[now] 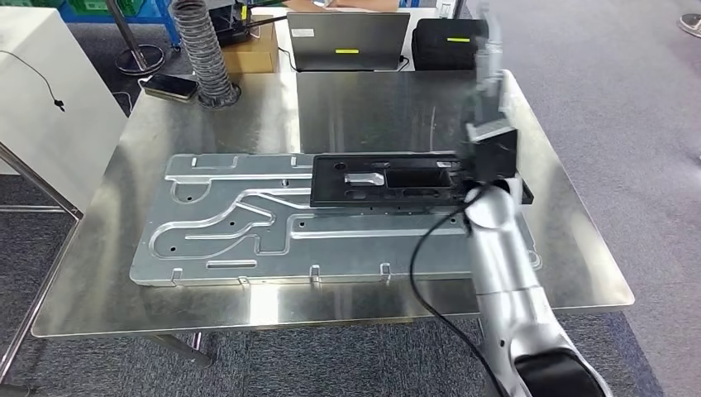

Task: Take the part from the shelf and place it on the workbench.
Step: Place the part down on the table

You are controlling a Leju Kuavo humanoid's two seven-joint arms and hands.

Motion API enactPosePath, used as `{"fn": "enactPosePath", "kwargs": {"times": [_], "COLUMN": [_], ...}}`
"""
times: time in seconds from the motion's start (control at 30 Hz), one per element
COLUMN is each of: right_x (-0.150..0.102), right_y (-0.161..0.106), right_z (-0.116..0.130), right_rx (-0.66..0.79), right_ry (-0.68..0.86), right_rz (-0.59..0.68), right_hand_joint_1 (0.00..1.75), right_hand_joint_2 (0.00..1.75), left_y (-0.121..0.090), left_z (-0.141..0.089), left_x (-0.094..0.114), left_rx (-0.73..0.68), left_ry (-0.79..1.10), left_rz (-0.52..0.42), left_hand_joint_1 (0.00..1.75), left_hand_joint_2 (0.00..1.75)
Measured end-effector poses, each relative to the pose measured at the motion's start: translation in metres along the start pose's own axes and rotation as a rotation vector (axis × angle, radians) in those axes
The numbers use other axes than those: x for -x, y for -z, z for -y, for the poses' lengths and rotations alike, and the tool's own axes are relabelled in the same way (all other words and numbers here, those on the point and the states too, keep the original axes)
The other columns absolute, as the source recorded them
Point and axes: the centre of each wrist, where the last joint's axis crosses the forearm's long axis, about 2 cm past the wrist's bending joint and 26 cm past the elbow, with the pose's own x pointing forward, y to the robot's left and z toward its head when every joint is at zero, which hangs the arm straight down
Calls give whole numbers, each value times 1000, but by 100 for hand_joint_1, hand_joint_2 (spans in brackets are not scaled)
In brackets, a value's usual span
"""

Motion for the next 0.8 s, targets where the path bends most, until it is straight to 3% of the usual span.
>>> {"fn": "enactPosePath", "kwargs": {"times": [0.1, 0.27, 0.47, 0.6, 0.73, 0.8], "right_x": [0, -3, -8, -24, -32, -34], "right_y": [-21, -63, -176, -234, -282, -293], "right_z": [55, 117, 209, 239, 246, 249], "right_rx": [127, 265, 366, 310, 248, 244], "right_ry": [-146, -497, -862, -1036, -1103, -1120], "right_rz": [34, -11, -153, -293, -443, -479], "right_hand_joint_1": [0, 0, 0, 0, 0, 0], "right_hand_joint_2": [0, 0, 0, 0, 0, 0], "left_y": [-2, -2, -4, -4, -4, -4], "left_z": [-3, -5, -7, -8, -8, -7], "left_x": [4, 3, 7, 6, 7, 6], "left_rx": [-9, -23, -42, -45, -45, -44], "left_ry": [-26, -47, -64, -64, -64, -64], "left_rz": [3, 8, -18, -17, -19, -18], "left_hand_joint_1": [0, 0, 0, 0, 0, 0], "left_hand_joint_2": [0, 0, 0, 0, 0, 0]}}
